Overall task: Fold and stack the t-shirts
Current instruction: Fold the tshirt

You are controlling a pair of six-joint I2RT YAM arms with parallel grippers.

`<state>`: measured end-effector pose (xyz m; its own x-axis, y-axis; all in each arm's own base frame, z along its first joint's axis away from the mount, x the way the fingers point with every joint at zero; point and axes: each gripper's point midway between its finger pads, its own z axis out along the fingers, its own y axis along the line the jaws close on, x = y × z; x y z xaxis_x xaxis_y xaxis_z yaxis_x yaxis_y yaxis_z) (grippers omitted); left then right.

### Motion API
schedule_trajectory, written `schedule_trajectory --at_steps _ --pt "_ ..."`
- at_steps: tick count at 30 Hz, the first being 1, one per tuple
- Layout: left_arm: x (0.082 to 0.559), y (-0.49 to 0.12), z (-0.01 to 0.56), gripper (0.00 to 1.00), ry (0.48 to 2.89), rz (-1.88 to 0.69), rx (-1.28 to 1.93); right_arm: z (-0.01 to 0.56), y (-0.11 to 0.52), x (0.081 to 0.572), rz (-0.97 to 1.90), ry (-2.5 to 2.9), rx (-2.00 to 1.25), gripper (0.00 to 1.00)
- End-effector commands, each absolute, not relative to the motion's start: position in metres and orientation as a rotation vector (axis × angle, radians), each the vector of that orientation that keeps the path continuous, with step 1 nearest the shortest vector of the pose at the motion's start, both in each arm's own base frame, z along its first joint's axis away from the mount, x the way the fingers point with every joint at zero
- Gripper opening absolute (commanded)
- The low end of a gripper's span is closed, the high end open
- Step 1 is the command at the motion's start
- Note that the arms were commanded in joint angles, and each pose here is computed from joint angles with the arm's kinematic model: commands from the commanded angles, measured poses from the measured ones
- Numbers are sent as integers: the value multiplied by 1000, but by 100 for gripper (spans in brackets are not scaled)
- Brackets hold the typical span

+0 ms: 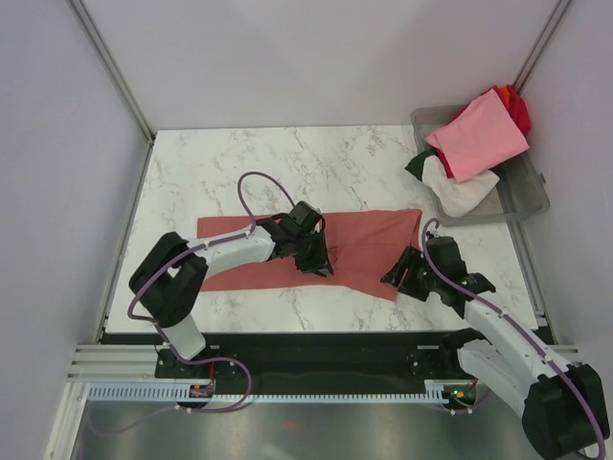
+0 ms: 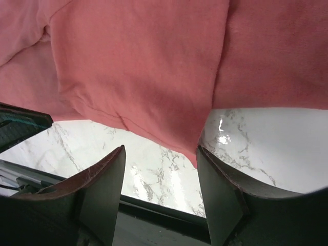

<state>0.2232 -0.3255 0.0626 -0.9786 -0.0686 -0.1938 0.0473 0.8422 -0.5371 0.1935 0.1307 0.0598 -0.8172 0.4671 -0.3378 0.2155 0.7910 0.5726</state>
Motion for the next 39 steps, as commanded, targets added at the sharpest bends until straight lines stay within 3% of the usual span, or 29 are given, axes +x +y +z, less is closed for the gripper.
schedule_trajectory --at_steps 1,2,5,10,15,31,37,39 --pt "226 -321 61 34 2808 -790 38 71 127 214 669 2443 459 65" --pt "225 -318 60 40 2807 -779 36 76 123 219 640 2423 451 65" --pt "226 -307 66 42 2781 -726 37 84 122 229 608 2410 434 59" --pt "233 -296 87 42 2736 -662 63 80 125 239 583 2436 400 42" --pt "250 -270 109 41 2688 -629 30 49 126 234 538 2520 414 34" --pt "251 -163 160 45 2382 -535 -355 9 100 262 182 2578 467 41" --pt "250 -123 156 50 2293 -470 -499 12 112 334 52 2560 410 42" --pt "250 -112 153 54 2275 -454 -533 13 129 385 48 2553 406 42"
